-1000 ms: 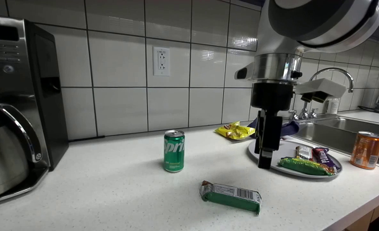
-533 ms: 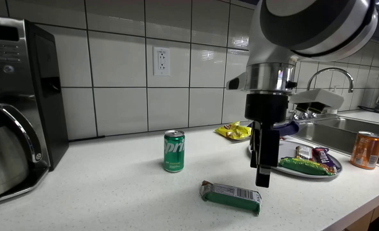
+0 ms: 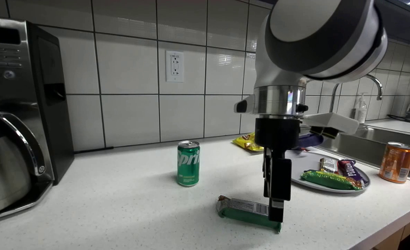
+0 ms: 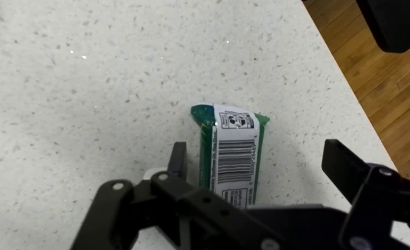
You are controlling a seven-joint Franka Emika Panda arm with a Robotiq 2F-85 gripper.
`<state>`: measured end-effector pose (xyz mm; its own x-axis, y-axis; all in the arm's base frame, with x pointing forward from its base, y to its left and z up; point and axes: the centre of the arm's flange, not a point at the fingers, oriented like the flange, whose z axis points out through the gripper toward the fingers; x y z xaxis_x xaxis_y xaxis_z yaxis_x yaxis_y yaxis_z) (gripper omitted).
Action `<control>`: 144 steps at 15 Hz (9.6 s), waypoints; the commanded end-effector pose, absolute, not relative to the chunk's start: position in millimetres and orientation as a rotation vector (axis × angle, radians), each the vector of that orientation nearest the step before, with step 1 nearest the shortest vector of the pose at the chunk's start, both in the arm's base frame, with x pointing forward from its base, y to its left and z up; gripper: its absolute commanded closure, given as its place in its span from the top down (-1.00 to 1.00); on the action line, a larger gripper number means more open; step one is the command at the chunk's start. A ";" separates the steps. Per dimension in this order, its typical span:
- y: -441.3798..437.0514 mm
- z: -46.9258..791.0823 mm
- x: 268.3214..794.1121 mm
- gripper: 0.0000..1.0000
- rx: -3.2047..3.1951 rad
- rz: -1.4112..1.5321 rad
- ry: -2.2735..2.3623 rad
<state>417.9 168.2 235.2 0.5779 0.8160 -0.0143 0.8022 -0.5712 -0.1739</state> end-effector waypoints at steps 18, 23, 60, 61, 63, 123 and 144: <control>192.7 224.7 452.6 -0.67 -2.693 0.116 -1.385; 186.2 239.9 451.0 -0.68 -2.713 0.115 -1.388; 6.8 292.1 496.7 -0.68 -3.209 -0.246 0.143; 3.8 291.1 496.8 -0.68 -3.204 -0.258 0.183; -3.7 290.1 496.5 -0.68 -3.197 -0.284 0.258; 0.2 349.1 415.8 1.00 -3.156 -0.130 -0.005; 19.5 359.9 388.7 1.00 -3.177 -0.143 -0.106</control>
